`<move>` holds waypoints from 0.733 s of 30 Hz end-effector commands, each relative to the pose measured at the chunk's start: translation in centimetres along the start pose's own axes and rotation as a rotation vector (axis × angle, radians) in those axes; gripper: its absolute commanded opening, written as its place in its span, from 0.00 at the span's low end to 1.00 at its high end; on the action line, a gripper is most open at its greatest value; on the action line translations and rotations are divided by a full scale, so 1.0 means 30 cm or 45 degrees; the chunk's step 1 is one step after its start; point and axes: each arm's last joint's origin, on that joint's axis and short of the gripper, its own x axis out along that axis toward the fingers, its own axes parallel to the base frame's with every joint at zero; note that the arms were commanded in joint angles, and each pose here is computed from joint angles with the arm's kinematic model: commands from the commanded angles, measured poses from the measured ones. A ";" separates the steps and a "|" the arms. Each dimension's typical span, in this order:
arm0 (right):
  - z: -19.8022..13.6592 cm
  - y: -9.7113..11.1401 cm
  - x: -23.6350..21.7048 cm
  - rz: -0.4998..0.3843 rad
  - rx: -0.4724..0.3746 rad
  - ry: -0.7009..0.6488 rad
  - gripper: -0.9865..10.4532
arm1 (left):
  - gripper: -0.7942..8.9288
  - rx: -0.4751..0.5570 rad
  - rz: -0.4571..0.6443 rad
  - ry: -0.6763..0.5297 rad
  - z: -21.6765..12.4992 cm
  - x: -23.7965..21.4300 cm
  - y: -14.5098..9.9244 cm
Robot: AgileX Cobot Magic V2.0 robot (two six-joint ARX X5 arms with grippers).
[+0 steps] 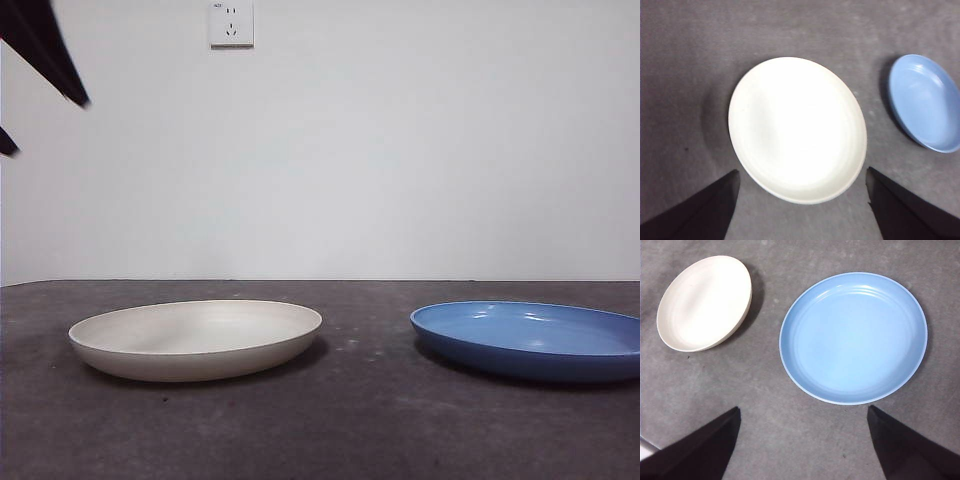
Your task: Pick up the white plate, put it on the blue plate, put it on desk
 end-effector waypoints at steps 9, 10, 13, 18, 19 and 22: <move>0.014 0.007 -0.010 0.007 -0.003 -0.019 0.44 | 0.50 -0.060 0.121 0.186 0.108 0.268 0.097; 0.014 0.007 -0.010 0.007 -0.003 -0.019 0.44 | 0.50 -0.065 0.126 0.197 0.109 0.288 0.106; 0.014 0.007 -0.010 0.007 -0.003 -0.019 0.44 | 0.50 -0.075 0.164 0.243 0.105 0.345 0.133; 0.014 0.007 -0.010 0.007 -0.003 -0.019 0.44 | 0.50 -0.093 0.181 0.295 0.090 0.416 0.167; 0.014 0.007 -0.010 0.007 -0.003 -0.019 0.44 | 0.50 -0.095 0.182 0.301 0.088 0.427 0.171; 0.014 0.007 -0.010 0.007 -0.003 -0.019 0.44 | 0.49 -0.094 0.182 0.317 0.081 0.453 0.177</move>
